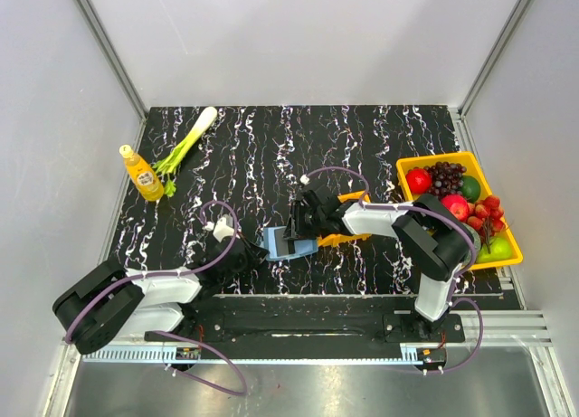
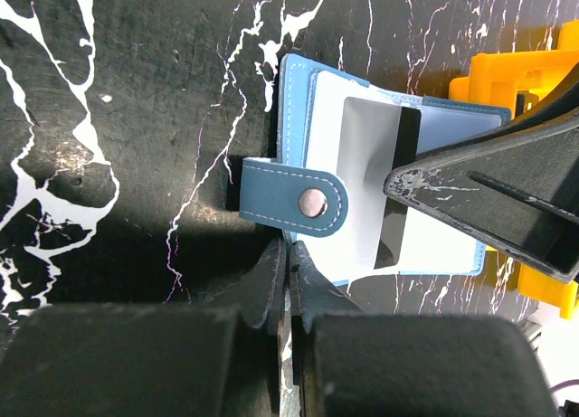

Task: Put the credit cards into the card holder
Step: Insert the credit card into the card holder.

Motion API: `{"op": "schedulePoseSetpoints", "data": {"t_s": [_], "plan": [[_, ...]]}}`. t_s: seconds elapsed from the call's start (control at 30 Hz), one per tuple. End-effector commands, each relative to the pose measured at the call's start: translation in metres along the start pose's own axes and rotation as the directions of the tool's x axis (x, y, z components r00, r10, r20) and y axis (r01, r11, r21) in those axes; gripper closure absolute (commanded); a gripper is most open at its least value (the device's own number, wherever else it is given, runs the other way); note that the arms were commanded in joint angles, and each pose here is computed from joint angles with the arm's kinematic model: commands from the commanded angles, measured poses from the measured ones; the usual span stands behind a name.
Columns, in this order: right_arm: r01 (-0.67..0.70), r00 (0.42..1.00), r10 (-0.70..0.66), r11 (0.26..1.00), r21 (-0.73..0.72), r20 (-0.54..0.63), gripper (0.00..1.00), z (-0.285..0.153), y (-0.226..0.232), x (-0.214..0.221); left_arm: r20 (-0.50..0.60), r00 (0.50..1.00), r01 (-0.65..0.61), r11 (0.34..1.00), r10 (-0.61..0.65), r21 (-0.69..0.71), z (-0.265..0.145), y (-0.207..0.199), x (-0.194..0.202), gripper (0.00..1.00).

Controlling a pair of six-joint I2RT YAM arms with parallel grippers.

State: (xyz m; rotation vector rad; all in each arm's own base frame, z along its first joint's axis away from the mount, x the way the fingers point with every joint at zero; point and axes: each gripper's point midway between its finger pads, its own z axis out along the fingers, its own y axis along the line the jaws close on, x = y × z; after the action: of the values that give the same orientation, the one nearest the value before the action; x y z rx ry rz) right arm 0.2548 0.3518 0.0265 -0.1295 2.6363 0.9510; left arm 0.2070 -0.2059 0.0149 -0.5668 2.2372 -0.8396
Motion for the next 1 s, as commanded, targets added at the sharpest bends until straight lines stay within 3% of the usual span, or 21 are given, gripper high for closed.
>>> {"op": "schedulePoseSetpoints", "data": {"t_s": [0.0, 0.37, 0.53, 0.8, 0.97], "plan": [[-0.012, 0.999, 0.013, 1.0, 0.027, -0.041, 0.58, 0.007, 0.006, 0.013, -0.019, 0.999, -0.03, 0.999, 0.029, -0.031, -0.001, 0.011, 0.005, 1.0], [-0.064, 0.996, 0.064, 0.998, 0.008, -0.067, 0.58, 0.02, 0.022, 0.025, -0.034, 0.999, -0.016, 1.0, 0.016, 0.023, -0.002, 0.004, 0.01, 1.0], [-0.065, 0.998, 0.066, 0.993, 0.098, -0.004, 0.57, 0.015, 0.001, 0.011, -0.017, 1.0, 0.002, 1.0, -0.002, 0.013, -0.006, 0.009, 0.007, 1.0], [-0.094, 0.992, 0.096, 0.995, 0.031, -0.086, 0.55, 0.017, 0.011, 0.026, -0.013, 1.0, -0.001, 1.0, 0.0, -0.002, -0.007, 0.013, 0.007, 1.0], [-0.064, 0.994, 0.071, 0.994, 0.086, -0.078, 0.54, 0.006, 0.002, 0.026, -0.003, 1.0, 0.019, 0.999, -0.019, -0.03, -0.006, 0.018, 0.006, 1.0]]}}
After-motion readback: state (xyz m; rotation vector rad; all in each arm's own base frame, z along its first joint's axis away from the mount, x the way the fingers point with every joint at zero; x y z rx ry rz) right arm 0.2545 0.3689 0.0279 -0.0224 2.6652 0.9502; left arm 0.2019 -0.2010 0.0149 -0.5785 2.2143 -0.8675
